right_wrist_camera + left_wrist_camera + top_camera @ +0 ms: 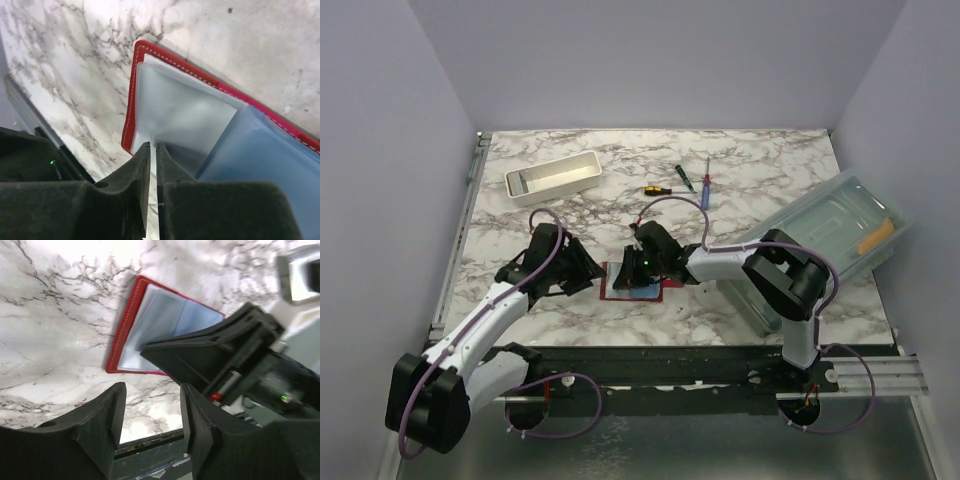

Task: Put the credit cards into the card holder
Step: Open the card holder at the center of the board.

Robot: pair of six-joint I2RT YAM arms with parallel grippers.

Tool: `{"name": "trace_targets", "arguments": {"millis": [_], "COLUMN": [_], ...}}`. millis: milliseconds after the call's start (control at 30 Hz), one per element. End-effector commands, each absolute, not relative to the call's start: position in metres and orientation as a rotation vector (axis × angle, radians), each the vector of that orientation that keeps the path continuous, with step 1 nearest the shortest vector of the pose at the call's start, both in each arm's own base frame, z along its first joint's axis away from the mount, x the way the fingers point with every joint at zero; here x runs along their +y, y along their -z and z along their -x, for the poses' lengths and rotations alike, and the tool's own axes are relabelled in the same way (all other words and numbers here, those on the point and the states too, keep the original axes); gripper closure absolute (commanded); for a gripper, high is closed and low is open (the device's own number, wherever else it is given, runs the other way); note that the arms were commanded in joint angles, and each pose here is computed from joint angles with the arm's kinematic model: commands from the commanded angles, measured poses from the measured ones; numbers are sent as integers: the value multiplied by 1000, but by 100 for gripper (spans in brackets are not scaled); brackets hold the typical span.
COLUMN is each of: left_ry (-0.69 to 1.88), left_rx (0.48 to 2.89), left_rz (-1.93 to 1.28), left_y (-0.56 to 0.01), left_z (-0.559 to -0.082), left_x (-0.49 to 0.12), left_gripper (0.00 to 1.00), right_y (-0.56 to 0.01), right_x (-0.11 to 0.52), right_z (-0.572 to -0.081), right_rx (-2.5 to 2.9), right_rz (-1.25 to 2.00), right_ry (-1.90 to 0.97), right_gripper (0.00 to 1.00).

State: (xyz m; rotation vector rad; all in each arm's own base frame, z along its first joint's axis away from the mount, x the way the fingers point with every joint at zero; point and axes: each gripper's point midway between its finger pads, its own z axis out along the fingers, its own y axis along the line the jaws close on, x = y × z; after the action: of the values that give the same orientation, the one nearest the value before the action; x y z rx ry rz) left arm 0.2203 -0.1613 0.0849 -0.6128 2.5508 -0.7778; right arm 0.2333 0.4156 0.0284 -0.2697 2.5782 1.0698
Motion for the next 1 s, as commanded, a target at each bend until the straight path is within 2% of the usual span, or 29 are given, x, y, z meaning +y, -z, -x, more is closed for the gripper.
{"name": "trace_targets", "arguments": {"millis": [0, 133, 200, 267, 467, 667, 800, 967], "left_ry": [798, 1018, 1101, 1132, 1209, 1211, 1227, 1222], "left_rx": [2439, 2448, 2454, 2455, 2501, 2470, 2484, 2495], "left_rz": [622, 519, 468, 443, 410, 413, 402, 405], "left_y": [-117, -133, -138, -137, -124, -129, -127, -126], "left_z": [-225, -229, -234, -240, -249, -251, -249, -257], "left_x": [-155, -186, -199, -206, -222, -222, -225, -228], "left_gripper": [52, 70, 76, 78, 86, 86, 83, 83], "right_y": [-25, -59, -72, -79, -75, -79, -71, -64], "right_x": [416, 411, 406, 402, 384, 384, 379, 395], "right_z": [-227, -226, -226, -226, -225, -232, -232, -228], "right_rx": [2564, 2539, 2543, 2544, 2560, 2527, 2567, 2550], "right_rz": [241, 235, 225, 218, 179, 167, 164, 197], "right_ry": [-1162, -1158, -1137, -1112, -1046, -1045, -1005, -1119], "right_gripper": [88, 86, 81, 77, 78, 89, 92, 100]}}
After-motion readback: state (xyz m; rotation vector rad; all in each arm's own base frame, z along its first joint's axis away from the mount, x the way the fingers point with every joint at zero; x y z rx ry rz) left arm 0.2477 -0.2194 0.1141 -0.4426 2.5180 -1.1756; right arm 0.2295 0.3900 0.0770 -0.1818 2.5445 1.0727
